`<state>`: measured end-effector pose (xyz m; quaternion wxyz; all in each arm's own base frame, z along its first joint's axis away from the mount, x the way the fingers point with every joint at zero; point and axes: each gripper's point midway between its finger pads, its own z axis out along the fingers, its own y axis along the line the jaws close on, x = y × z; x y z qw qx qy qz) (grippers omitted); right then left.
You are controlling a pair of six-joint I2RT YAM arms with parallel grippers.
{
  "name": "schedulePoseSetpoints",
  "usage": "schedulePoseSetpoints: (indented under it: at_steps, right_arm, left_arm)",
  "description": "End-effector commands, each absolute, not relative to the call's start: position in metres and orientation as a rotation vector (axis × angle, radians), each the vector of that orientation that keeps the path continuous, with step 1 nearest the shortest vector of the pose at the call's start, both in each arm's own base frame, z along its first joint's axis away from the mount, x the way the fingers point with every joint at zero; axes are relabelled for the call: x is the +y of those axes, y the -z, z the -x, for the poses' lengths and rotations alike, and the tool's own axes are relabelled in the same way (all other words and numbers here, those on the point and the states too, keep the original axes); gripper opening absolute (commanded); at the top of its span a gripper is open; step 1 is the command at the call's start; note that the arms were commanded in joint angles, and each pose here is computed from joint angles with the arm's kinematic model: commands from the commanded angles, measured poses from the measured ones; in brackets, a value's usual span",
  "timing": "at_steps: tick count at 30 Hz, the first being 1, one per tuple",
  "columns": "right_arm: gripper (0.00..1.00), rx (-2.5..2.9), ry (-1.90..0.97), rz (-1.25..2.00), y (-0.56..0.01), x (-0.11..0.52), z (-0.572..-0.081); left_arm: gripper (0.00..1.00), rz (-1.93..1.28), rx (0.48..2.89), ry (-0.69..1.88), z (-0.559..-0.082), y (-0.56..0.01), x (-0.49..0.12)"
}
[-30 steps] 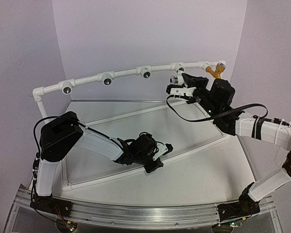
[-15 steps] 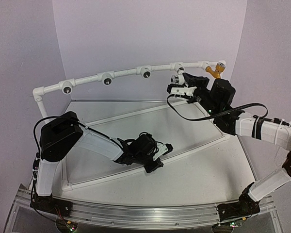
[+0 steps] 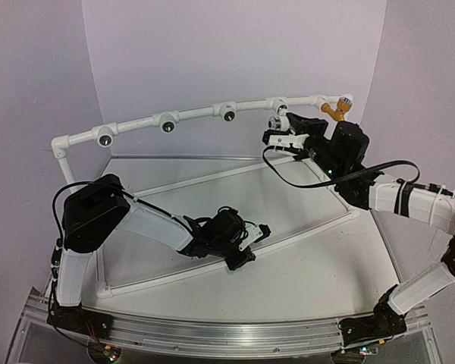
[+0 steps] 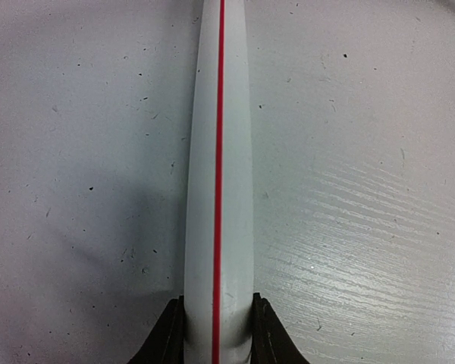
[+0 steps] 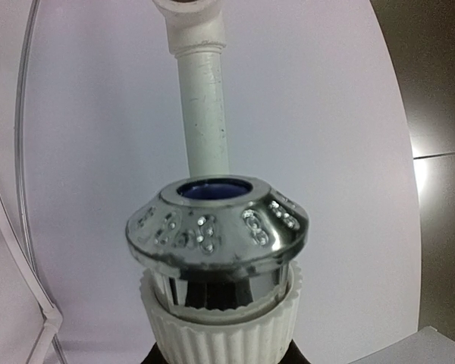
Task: Install the water faucets
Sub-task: Screw the water faucet onto the adaptor.
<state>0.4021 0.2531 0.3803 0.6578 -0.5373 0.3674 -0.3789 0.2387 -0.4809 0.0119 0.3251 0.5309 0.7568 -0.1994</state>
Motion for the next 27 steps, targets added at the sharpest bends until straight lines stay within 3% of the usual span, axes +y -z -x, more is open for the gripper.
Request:
schedulePoseSetpoints:
  at_steps: [1,27]
  right_arm:
    - [0.00,0.790,0.923,1.032,-0.443,0.233,-0.402]
    - [0.00,0.894,0.780,1.205,-0.391,0.255,-0.413]
  left_arm:
    - [0.00,-1.585,2.275,0.307,-0.197,0.084,-0.416]
    - [0.00,-1.589,2.275,0.297,-0.197,0.086,-0.417]
